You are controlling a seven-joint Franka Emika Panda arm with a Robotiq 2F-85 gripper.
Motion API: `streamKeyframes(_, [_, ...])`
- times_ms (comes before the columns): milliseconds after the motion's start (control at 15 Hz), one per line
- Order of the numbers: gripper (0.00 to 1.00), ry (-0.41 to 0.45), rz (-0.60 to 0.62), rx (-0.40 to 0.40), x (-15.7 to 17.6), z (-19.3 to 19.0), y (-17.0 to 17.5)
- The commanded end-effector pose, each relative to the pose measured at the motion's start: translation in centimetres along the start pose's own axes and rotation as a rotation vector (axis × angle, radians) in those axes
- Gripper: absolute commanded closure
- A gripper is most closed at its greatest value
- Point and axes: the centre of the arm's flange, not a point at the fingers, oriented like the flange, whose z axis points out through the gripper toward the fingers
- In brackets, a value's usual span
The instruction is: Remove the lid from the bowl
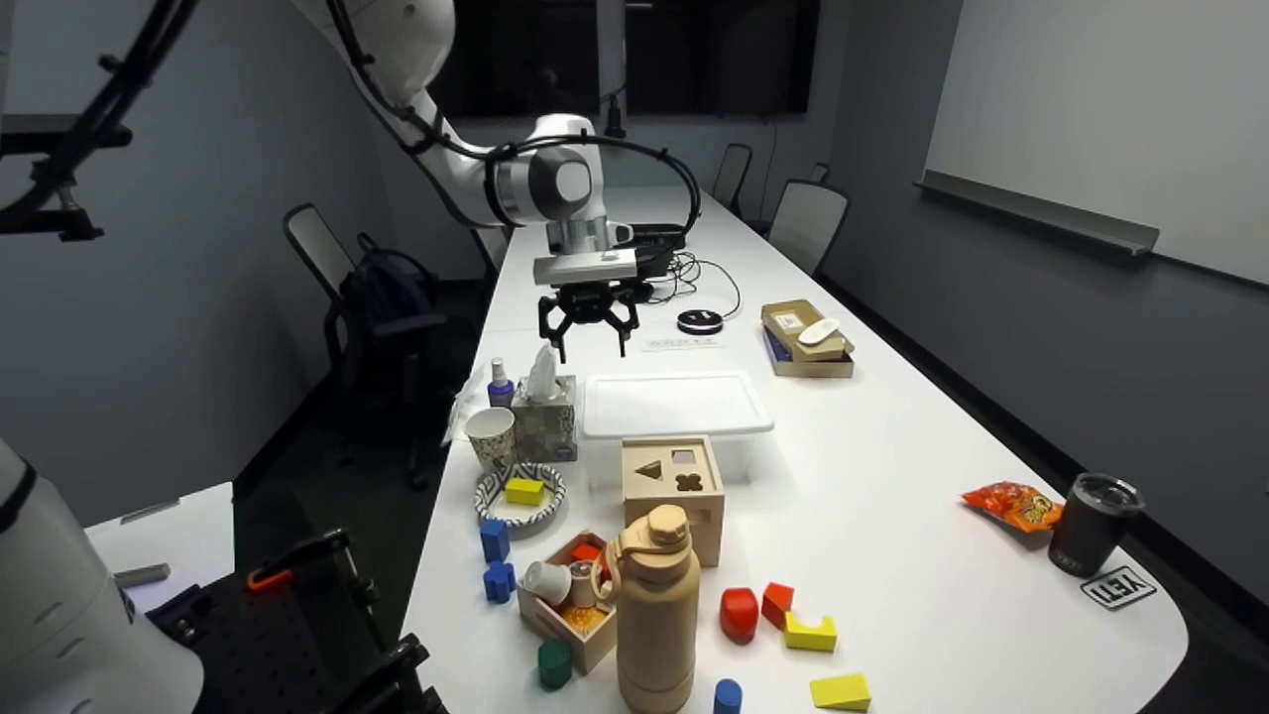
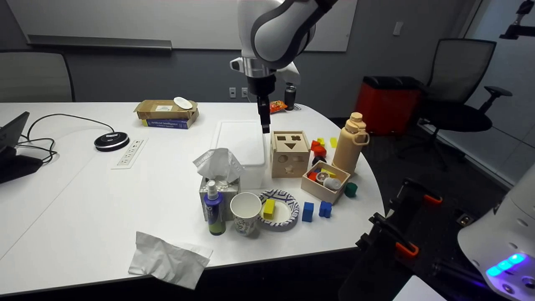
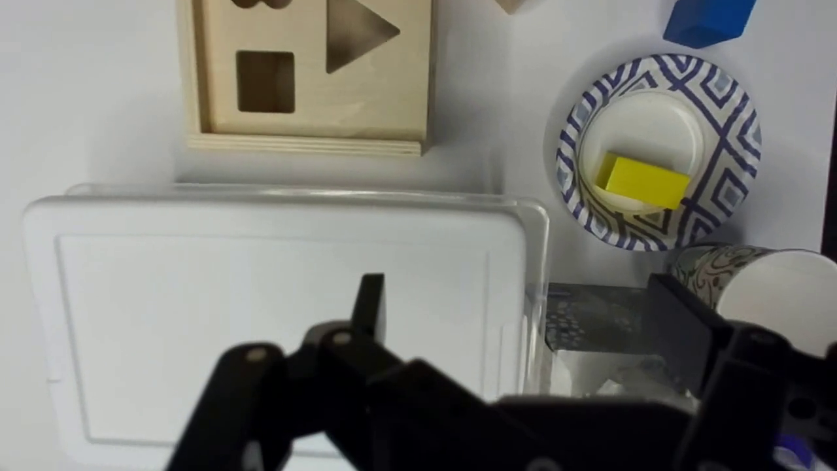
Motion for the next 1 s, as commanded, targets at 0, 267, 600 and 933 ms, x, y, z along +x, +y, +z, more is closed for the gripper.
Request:
streamKeyframes(0, [0.0,0.019,-0.011,-0.015,0.5,3.6,-1.8])
streamKeyframes(267, [0.0,0.043,0.017,-0.037,0.6,6.7,-2.5])
streamKeyframes(600, [0.0,0.084,0.072,-0.106,0.7,10.0,-2.4])
streamKeyframes(933, [0.0,0.117,0.092,-0.173,1.3,12.0,-3.1])
